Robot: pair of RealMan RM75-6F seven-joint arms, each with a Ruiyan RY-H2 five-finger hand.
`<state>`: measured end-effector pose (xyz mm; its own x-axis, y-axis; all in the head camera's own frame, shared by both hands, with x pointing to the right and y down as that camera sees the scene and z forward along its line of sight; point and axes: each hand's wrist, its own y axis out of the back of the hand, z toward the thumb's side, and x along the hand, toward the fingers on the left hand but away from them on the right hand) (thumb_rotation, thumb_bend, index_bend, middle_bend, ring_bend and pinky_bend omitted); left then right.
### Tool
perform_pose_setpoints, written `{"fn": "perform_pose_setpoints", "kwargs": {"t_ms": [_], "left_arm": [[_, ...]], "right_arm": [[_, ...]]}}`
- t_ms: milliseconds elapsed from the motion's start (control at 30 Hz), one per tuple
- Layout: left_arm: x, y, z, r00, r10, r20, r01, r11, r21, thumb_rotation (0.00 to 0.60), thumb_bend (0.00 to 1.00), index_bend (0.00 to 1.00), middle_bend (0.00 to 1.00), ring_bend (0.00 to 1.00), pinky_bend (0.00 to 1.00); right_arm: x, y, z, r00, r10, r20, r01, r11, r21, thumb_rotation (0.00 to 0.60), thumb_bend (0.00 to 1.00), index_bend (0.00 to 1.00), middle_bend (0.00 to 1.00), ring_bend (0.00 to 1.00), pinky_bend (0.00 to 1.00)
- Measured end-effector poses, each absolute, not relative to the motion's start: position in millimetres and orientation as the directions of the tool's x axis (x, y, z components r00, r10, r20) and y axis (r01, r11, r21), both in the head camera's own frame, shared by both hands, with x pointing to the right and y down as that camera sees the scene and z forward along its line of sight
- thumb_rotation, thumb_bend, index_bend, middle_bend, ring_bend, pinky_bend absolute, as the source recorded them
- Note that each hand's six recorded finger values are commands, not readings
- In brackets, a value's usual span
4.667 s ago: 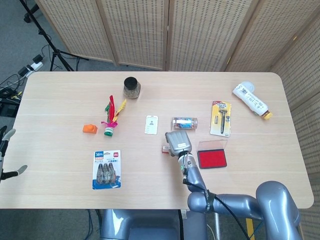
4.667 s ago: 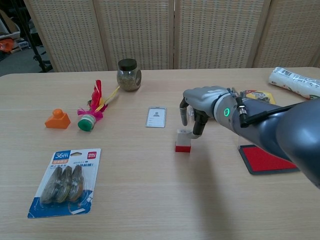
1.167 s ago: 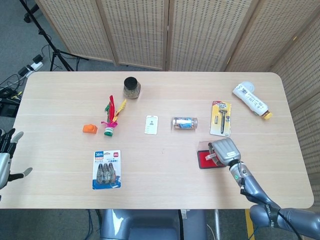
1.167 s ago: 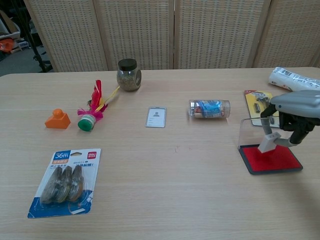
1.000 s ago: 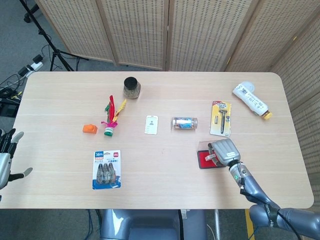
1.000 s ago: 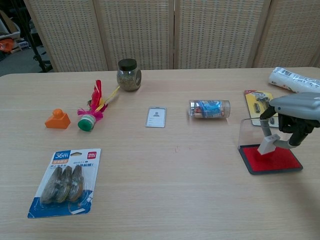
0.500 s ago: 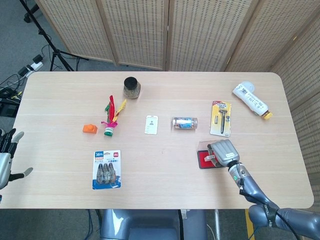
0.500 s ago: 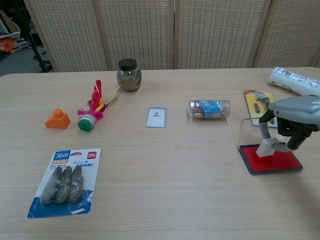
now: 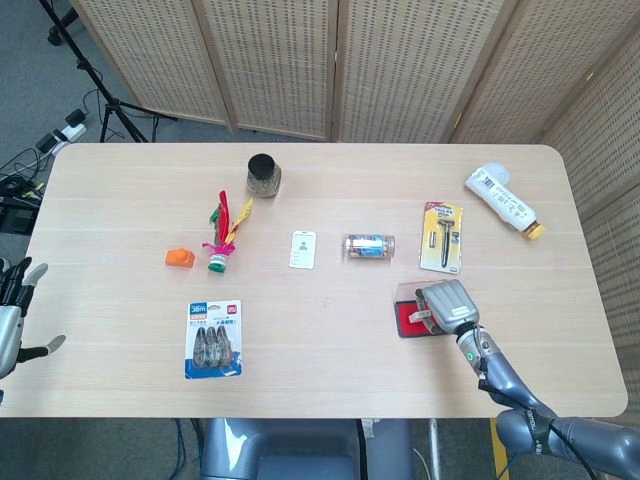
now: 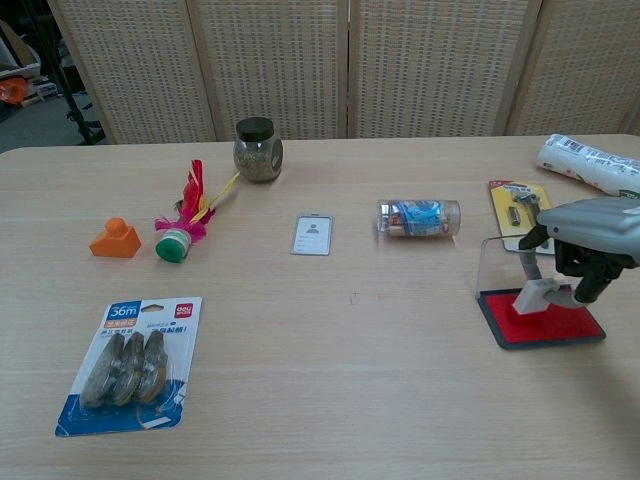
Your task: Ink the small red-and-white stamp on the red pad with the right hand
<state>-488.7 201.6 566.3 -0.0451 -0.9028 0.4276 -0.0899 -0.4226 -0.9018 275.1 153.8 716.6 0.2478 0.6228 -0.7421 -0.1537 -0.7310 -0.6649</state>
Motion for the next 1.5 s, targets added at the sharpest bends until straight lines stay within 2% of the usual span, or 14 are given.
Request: {"fn": "perform_pose_setpoints", "kwargs": {"t_ms": [900, 1100, 1233, 1367, 1500], "left_arm": [[-488.9, 201.9, 566.7, -0.047, -0.903, 0.428, -0.088, -0.423, -0.902, 0.6, 0.0, 0.0, 0.0, 0.0, 0.0], [-488.9, 201.8, 567.1, -0.046, -0.902, 0.429, -0.088, -0.424, -0.901, 0.6, 0.0, 0.0, 0.0, 0.0, 0.0], [-488.4, 202.1, 566.6, -0.044, -0.903, 0.428, -0.091, -0.423, -0.902, 0.6, 0.0, 0.0, 0.0, 0.0, 0.0], [-487.9, 202.4, 565.9, -0.041, -0.904, 0.426, -0.092, -0.422, -0.902, 0.6, 0.0, 0.0, 0.0, 0.0, 0.0], [-487.4, 202.9, 565.2, -0.039, -0.905, 0.424, -0.091, -0.42, -0.903, 0.6, 0.0, 0.0, 0.0, 0.0, 0.0]], "right_arm": [[273.4, 159.1, 718.5, 0.259, 0.62, -0.741, -0.15, -0.732, -0.665, 0.6, 0.54, 0.58, 0.99, 0.99, 1.0], [271.8, 152.3, 696.9, 0.283, 0.636, -0.718, -0.131, -0.716, -0.686, 0.6, 0.54, 0.58, 0.99, 0.99, 1.0], [277.8, 142.7, 670.7, 0.29, 0.656, -0.697, -0.119, -0.697, -0.707, 0.6, 0.54, 0.58, 0.99, 0.99, 1.0], [293.2, 131.2, 649.2, 0.268, 0.684, -0.678, -0.109, -0.678, -0.727, 0.6, 0.54, 0.58, 0.99, 0.99, 1.0], [314.6, 123.5, 641.6, 0.223, 0.7, -0.678, -0.099, -0.676, -0.73, 0.6, 0.54, 0.58, 0.99, 0.99, 1.0]]}}
